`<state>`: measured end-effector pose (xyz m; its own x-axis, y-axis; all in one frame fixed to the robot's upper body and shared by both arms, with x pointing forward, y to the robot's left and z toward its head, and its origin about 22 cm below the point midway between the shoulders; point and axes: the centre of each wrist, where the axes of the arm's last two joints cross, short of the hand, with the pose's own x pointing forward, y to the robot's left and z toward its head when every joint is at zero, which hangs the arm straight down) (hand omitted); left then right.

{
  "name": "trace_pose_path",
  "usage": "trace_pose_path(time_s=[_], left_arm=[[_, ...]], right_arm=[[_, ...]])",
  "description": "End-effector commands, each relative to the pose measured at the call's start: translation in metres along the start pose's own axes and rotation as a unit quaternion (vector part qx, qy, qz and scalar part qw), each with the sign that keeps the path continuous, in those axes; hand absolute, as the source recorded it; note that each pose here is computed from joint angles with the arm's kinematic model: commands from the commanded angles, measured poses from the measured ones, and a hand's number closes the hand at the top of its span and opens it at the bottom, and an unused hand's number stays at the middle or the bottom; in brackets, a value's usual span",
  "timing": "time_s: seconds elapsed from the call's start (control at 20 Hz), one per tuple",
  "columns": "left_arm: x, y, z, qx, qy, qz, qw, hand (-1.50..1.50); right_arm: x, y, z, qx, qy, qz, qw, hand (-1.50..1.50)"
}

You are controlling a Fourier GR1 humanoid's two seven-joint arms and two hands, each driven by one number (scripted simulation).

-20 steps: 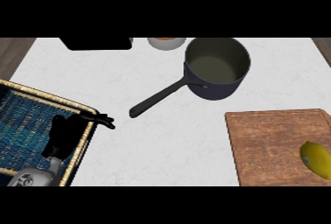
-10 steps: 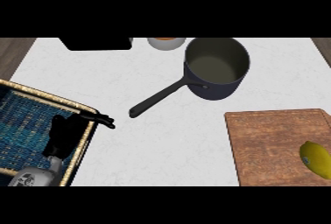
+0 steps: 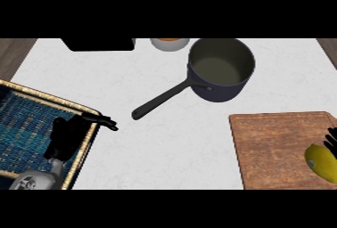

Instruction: Pick the lemon from the cutting board and place it in the pot

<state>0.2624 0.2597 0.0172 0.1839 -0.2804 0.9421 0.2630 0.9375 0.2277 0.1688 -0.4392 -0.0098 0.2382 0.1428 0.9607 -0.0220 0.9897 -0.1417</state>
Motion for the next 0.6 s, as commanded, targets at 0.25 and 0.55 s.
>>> trace_pose_path(time_s=[0.25, 0.55], left_arm=[[-0.033, -0.024, 0.003, -0.001, 0.025, 0.055, 0.9982, 0.00], [-0.029, -0.025, -0.001, -0.001, 0.028, 0.057, 0.9980, 0.00]], right_arm=[[-0.037, 0.029, -0.019, 0.031, -0.025, 0.057, 0.998, 1.50], [-0.055, 0.042, -0.022, 0.022, -0.048, -0.012, 0.999, 1.50]])
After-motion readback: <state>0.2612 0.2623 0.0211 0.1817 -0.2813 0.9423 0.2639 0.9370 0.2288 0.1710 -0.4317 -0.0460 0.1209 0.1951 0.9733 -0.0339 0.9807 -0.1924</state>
